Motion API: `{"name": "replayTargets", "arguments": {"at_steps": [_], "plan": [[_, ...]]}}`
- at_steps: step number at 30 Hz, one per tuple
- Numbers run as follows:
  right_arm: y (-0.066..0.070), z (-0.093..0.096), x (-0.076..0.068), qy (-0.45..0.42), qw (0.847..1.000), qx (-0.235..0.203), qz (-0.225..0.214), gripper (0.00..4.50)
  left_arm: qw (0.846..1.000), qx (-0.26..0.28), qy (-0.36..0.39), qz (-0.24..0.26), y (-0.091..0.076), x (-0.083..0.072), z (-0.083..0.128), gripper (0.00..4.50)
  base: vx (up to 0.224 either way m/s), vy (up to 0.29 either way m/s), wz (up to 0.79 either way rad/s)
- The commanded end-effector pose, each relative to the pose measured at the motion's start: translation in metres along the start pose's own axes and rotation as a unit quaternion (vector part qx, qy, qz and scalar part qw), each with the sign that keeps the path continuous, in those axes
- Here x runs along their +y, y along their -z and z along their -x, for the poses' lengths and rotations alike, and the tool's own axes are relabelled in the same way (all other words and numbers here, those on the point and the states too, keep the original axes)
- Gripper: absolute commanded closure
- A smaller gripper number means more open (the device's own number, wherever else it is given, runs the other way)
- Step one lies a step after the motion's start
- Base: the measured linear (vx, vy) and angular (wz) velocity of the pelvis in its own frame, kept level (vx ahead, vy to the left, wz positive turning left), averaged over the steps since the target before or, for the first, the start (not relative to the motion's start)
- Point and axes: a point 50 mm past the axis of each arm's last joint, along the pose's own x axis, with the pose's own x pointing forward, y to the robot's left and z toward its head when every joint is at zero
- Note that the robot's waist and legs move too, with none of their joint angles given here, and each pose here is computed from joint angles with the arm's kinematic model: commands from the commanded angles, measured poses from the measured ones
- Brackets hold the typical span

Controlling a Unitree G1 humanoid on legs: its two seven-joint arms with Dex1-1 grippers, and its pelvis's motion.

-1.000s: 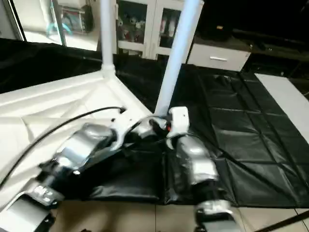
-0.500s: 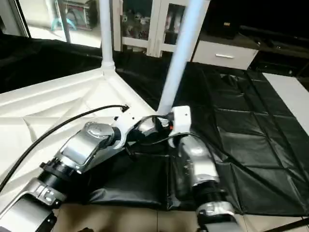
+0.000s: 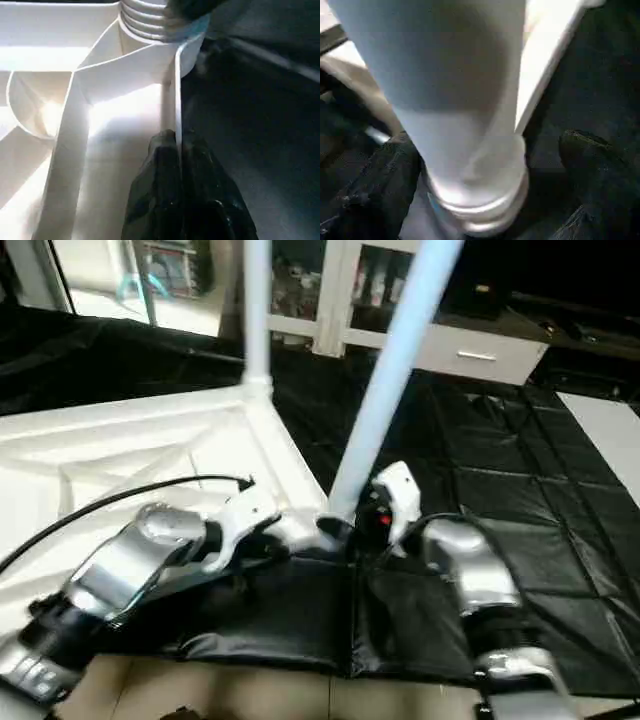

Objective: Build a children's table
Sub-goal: Rotate leg to tighten

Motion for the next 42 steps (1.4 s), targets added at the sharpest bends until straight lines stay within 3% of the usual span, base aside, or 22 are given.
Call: {"name": "replayTargets", "arguments": {"at_steps": [1, 11, 42], "plan": [[-0.003, 0.010, -0.003, -0.012, 1.000, 0.000, 0.015, 0.02, 0.999, 0.014, 0.032, 0.002, 0.006, -0.008, -0.002, 4.50, 0.000, 0.000, 0.00], [0.003, 0.015, 0.008, -0.100, 0.994, 0.021, 0.038, 0.02, 0.998, 0.023, 0.059, -0.006, 0.012, -0.010, 0.003, 4.50, 0.000, 0.000, 0.00], [0.015, 0.010, 0.017, -0.123, 0.990, 0.033, 0.052, 2.16, 0.997, 0.027, 0.076, -0.015, 0.011, -0.012, 0.003, 4.50, 0.000, 0.000, 0.00]]}}
